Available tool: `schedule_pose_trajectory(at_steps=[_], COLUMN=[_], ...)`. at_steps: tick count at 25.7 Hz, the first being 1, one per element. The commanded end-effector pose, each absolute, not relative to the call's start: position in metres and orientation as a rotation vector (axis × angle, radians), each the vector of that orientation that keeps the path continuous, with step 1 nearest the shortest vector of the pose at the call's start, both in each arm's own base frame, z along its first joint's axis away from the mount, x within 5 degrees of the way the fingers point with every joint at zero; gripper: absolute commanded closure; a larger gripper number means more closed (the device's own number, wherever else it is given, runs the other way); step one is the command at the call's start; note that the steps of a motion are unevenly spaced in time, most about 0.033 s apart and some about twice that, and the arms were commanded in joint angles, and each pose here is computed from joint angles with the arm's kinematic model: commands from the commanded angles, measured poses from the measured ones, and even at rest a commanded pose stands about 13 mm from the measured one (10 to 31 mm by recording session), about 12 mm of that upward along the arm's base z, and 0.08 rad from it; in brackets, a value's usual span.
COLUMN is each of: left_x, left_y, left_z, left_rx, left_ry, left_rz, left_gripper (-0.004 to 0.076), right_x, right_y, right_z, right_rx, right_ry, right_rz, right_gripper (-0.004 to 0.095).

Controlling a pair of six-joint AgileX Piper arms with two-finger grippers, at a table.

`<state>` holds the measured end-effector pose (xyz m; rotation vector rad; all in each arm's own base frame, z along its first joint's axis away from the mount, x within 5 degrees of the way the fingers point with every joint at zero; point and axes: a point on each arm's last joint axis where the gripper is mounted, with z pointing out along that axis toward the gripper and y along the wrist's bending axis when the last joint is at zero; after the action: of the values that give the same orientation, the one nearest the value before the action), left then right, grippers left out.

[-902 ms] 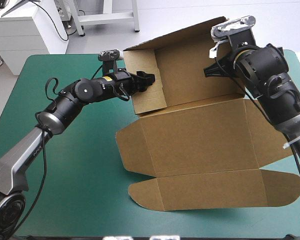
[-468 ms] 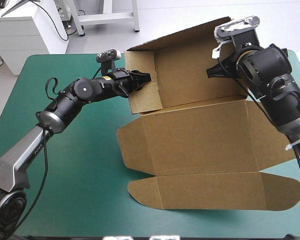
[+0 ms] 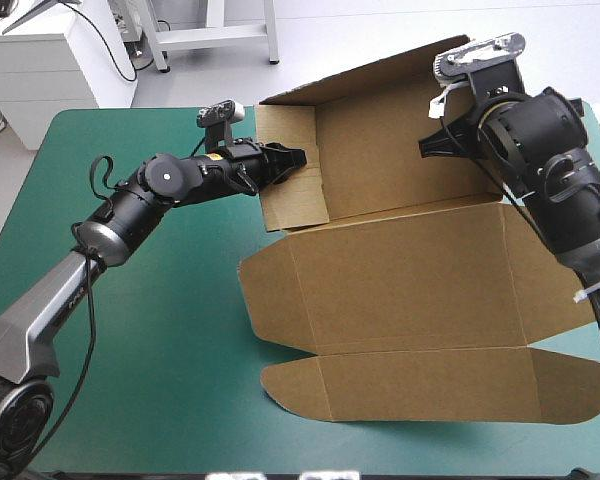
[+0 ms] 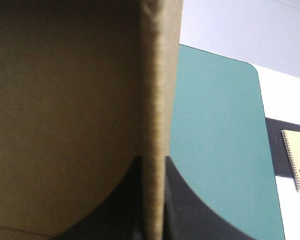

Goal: Fold the box

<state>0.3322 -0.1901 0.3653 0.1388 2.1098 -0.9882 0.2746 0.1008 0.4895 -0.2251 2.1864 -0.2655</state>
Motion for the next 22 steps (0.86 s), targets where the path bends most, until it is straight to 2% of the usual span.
schedule_pose_trajectory(at_steps=[1, 3, 5, 7, 10, 11, 12, 22], left_x=[0.307, 0.308, 0.307, 0.307, 0.306, 0.305, 0.304, 0.296], left_y=[-0.194, -0.194, -0.194, -0.194, -0.195, -0.196, -0.197, -0.199], left_z=[0.401, 0.402, 0.402, 0.401, 0.403, 0.405, 0.406, 0.407], left_rx=[0.273, 0.296, 0.298, 0.303, 0.286, 0.26, 0.25, 0.298], left_ry=[2.021, 2.006, 2.007, 2.011, 2.006, 2.004, 2.005, 2.034], left_rz=[-1.064, -1.052, -1.053, -1.055, -1.085, -1.141, -1.17, -1.232], left_gripper=[0.073, 0.0718, 0.0668, 0.0563, 0.0354, 0.0263, 0.0237, 0.0232], right_x=[0.267, 0.267, 0.267, 0.267, 0.267, 0.267, 0.267, 0.266], right_y=[0.104, 0.104, 0.104, 0.104, 0.104, 0.104, 0.104, 0.102], right_z=[0.509, 0.509, 0.509, 0.509, 0.509, 0.509, 0.509, 0.508], right_rx=[-0.246, -0.246, -0.246, -0.246, -0.246, -0.246, -0.246, -0.24], right_ry=[2.065, 2.066, 2.066, 2.068, 2.068, 2.068, 2.068, 2.088], right_rz=[-0.159, -0.159, -0.159, -0.158, -0.158, -0.158, -0.158, -0.188], right_gripper=[0.092, 0.092, 0.092, 0.0924, 0.0924, 0.0924, 0.0924, 0.0924])
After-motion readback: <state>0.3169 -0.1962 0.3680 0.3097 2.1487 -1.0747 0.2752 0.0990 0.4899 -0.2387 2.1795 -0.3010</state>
